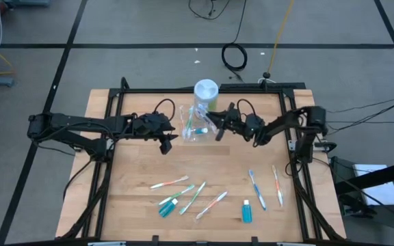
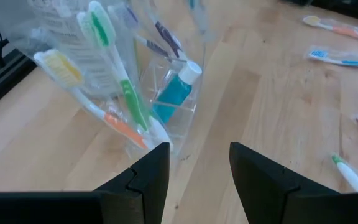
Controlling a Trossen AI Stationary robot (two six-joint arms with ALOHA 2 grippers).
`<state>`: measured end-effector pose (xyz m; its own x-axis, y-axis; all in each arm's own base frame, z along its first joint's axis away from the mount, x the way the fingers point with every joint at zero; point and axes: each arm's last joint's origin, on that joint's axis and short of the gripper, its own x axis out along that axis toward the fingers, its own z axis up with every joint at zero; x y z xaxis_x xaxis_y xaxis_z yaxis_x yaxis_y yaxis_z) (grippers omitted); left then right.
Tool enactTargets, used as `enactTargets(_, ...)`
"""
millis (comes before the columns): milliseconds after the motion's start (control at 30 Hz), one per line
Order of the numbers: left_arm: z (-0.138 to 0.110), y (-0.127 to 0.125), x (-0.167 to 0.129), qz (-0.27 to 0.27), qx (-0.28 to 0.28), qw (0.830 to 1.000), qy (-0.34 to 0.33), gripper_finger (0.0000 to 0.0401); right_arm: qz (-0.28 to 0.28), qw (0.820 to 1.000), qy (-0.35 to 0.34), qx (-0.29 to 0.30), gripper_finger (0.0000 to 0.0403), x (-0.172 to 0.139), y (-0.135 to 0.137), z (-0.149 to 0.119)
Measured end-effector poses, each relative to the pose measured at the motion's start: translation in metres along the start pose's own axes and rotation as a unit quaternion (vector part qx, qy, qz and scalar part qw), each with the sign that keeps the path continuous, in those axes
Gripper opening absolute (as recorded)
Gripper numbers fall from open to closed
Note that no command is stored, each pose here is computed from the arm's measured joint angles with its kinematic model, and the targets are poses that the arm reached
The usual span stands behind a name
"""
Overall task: Pick & Place toothbrushing station
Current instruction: Put the blue toothbrush into the transparent organizer
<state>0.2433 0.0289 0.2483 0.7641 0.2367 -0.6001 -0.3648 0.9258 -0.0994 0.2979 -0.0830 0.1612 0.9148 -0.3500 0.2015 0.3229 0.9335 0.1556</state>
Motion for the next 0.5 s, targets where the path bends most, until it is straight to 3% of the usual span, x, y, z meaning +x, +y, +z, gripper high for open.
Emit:
enactTargets(200, 0.002, 0.000, 0.000, -0.002, 0.002, 1.000, -0.008, 0.0172, -0.002, 1.000, 0.015, -0.013, 0.0026, 0.012, -0.001, -0.017)
enactTargets(500, 0.002, 0.000, 0.000, -0.002, 0.003, 1.000, -0.008, 0.0172, -0.006, 0.998, 0.055, -0.016, 0.0043, 0.004, -0.002, -0.027)
